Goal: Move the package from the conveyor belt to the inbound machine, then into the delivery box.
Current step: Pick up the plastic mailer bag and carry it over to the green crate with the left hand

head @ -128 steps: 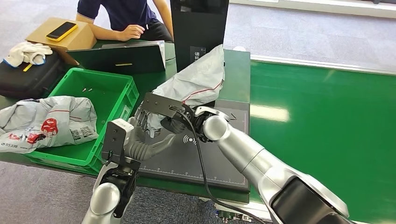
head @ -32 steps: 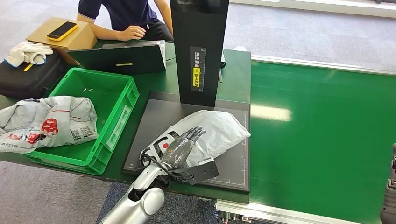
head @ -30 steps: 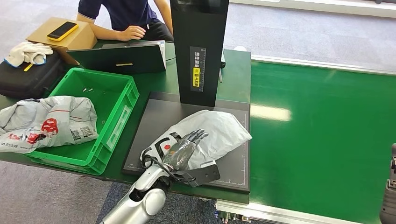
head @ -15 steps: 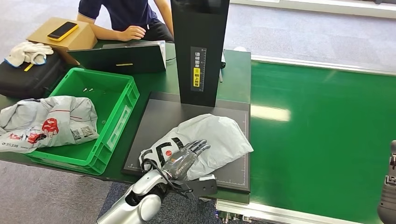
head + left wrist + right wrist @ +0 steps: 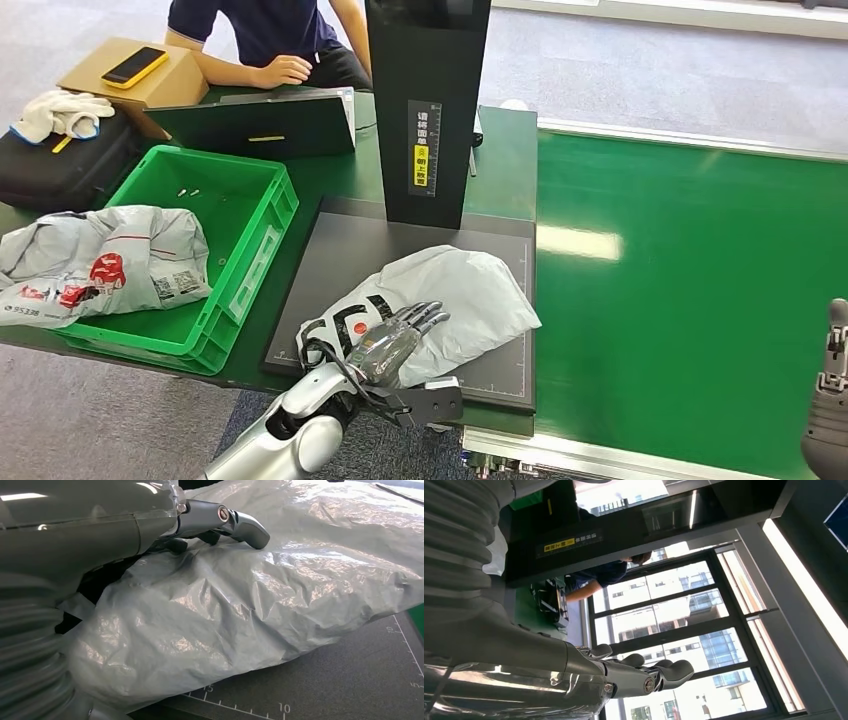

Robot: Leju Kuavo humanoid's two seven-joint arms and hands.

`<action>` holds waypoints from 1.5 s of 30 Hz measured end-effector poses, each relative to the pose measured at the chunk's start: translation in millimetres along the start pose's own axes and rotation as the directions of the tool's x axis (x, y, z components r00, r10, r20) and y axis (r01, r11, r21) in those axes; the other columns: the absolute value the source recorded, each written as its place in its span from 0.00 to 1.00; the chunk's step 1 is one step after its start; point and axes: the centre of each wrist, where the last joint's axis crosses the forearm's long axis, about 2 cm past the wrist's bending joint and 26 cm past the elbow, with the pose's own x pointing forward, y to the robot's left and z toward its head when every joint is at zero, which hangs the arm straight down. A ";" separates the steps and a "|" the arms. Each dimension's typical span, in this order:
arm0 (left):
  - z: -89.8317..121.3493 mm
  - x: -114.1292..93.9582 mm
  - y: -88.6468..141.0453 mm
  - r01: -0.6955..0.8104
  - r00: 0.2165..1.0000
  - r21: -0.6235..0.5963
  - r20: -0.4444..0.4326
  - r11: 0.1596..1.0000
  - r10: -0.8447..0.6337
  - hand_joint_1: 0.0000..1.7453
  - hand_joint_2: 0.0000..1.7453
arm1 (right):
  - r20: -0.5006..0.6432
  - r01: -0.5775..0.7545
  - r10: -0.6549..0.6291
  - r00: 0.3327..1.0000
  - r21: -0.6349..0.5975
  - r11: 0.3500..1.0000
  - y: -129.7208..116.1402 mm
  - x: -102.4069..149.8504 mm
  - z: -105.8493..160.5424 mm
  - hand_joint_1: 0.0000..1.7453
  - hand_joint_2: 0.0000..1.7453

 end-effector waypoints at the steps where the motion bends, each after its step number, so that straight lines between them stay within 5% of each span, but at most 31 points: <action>1: 0.5 -0.6 -0.2 0.004 1.000 -0.001 -0.001 1.000 -0.004 0.26 1.00 | -0.002 0.001 -0.001 1.000 0.000 1.000 0.4 -1.1 -0.3 0.00 1.00; 4: 1.6 -1.5 -1.0 0.026 1.000 -0.003 0.001 1.000 -0.026 1.00 1.00 | -0.003 0.000 0.000 1.000 -0.002 1.000 1.2 -3.6 -1.6 0.00 1.00; 26: 3.2 -1.6 18.6 0.122 0.992 0.078 0.036 0.989 -0.125 1.00 1.00 | -0.026 0.016 -0.014 1.000 0.066 0.998 -2.5 -0.1 -2.2 0.00 1.00; 32: 3.3 7.9 30.6 0.158 0.984 0.242 0.041 0.957 -0.173 1.00 1.00 | -0.039 0.014 -0.011 0.999 0.087 0.996 -3.7 1.7 -1.1 0.00 1.00; 37: 12.5 26.2 64.6 0.194 0.966 0.505 0.051 0.841 -0.253 1.00 1.00 | -0.046 0.001 0.002 0.999 0.068 0.998 -4.3 4.7 1.4 0.00 1.00; 45: 51.6 45.7 129.1 0.203 0.940 0.842 -0.025 0.500 -0.340 1.00 1.00 | -0.060 -0.013 0.015 0.998 0.038 0.999 -4.2 9.8 4.9 0.00 1.00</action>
